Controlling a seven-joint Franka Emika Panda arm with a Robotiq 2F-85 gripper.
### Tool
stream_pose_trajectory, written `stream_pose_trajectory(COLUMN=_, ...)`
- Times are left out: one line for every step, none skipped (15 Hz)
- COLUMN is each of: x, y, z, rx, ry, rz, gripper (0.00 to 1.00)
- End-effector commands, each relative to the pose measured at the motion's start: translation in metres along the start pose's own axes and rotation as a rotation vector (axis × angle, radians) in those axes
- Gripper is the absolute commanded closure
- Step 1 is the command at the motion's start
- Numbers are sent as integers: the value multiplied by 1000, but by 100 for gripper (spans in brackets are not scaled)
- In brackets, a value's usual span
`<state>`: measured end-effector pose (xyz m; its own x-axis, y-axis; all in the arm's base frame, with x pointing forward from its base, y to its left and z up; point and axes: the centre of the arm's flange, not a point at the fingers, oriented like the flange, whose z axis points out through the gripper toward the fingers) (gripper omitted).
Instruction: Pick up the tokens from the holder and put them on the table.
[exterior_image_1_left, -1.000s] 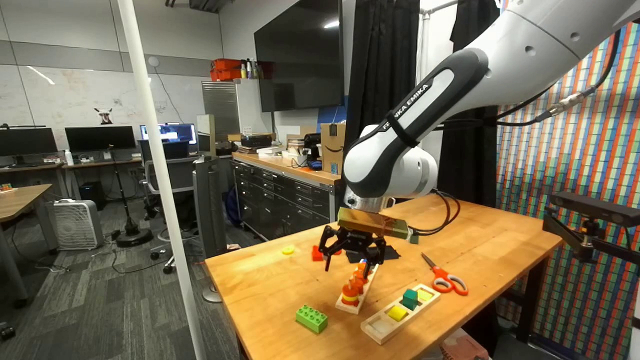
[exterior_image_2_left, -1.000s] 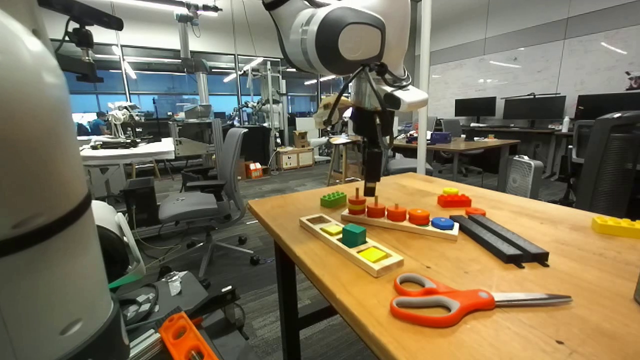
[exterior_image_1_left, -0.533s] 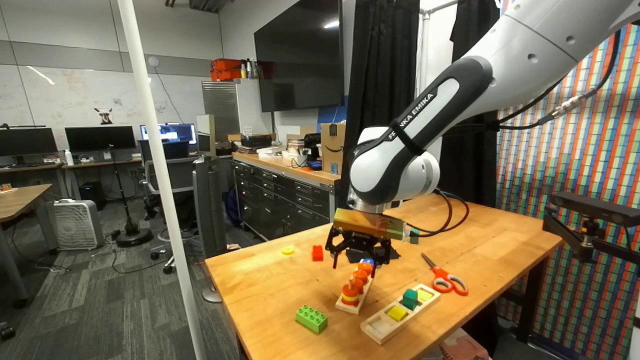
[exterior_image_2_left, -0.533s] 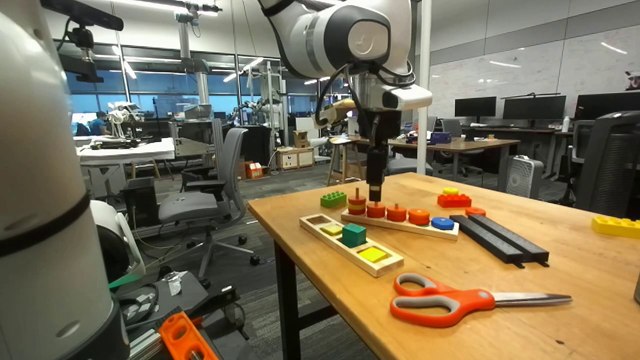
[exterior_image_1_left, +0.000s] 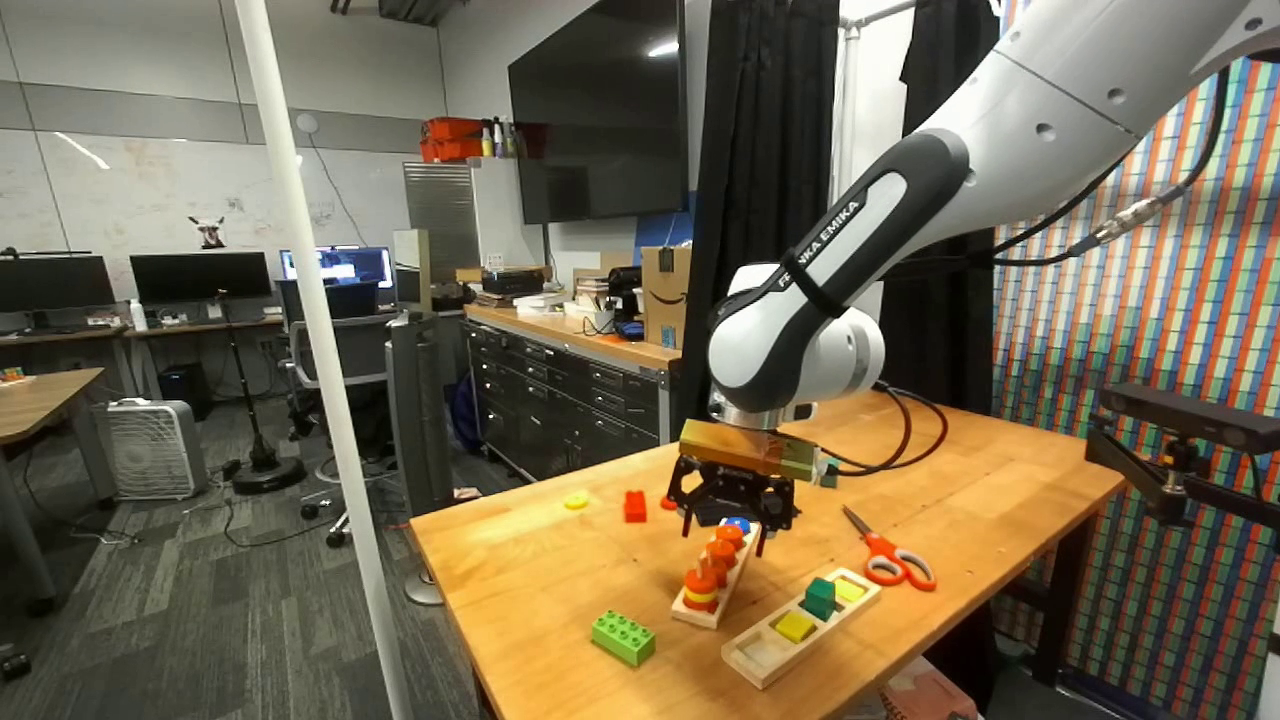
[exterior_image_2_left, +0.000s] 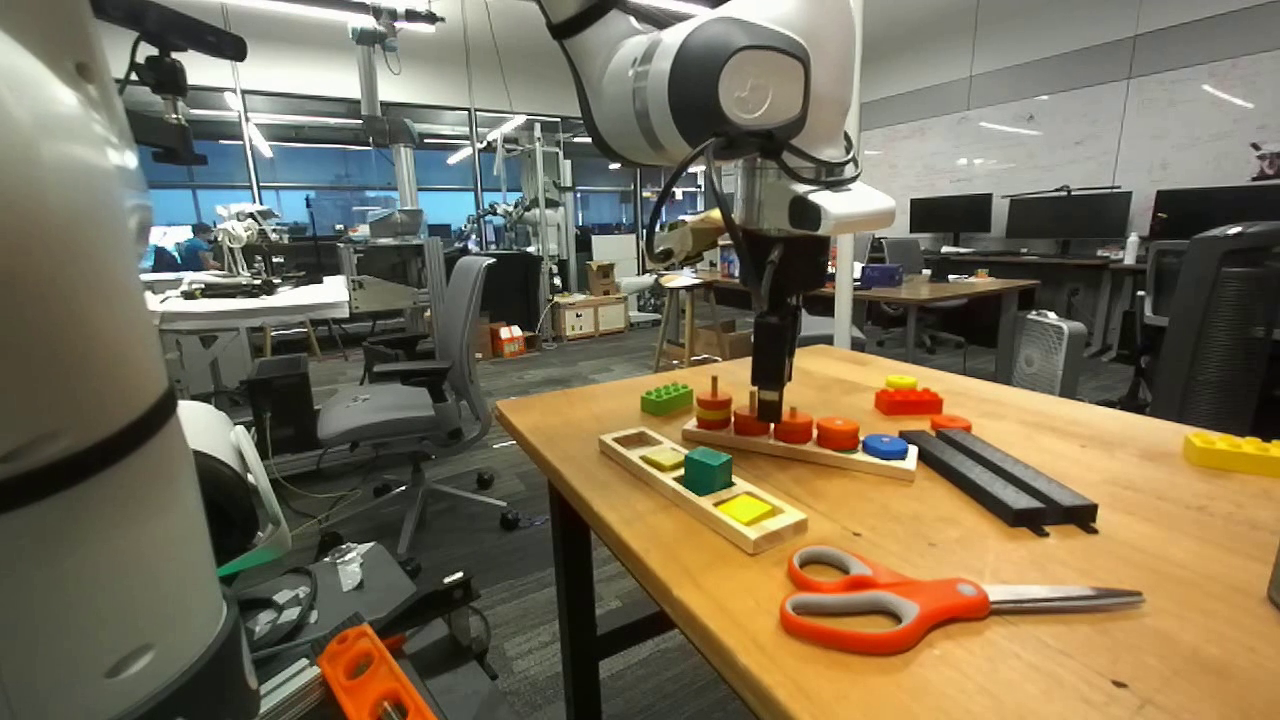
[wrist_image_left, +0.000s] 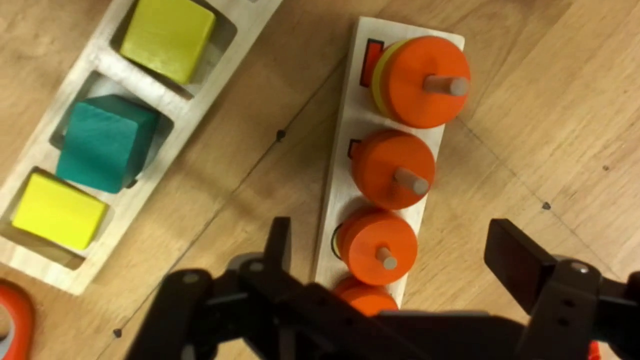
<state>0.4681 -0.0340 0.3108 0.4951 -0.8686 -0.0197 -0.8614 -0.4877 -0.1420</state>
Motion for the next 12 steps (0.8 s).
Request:
stream_pose_trajectory(x=19, y=-4, z=3, rx=19, ry=-5, rz=14, gripper=0)
stream_pose_trajectory(x=23, y=-4, z=4, rx=19, ry=-9, rz=18, gripper=0)
stream_pose_trajectory(x=26, y=-5, z=5, rx=16, ry=-13, rz=21, gripper=0)
stream_pose_trajectory(x=29, y=-6, z=7, rx=13, ry=-15, rz=22, gripper=0)
stream_pose_trajectory(x=32, y=-9, z=8, rx=7, ry=-21, rz=21, gripper=0)
stream_pose_trajectory(x=34, y=-10, z=9, rx=3, ry=-23, rz=21, gripper=0)
stream_pose_trajectory(x=37, y=-13, z=11, rx=-4, ry=-25, rz=21, gripper=0)
stream_pose_trajectory(x=39, y=-15, z=12, rx=-9, ry=-27, rz=23, gripper=0)
stream_pose_trajectory(x=41, y=-16, z=14, rx=-11, ry=-28, rz=26, gripper=0)
stream_pose_trajectory(x=43, y=-17, z=15, rx=-15, ry=-32, rz=28, gripper=0)
stream_pose_trajectory(x=44, y=-17, z=16, rx=-23, ry=-36, rz=32, gripper=0)
stream_pose_trajectory(x=46, y=-17, z=16, rx=-31, ry=-36, rz=38, gripper=0)
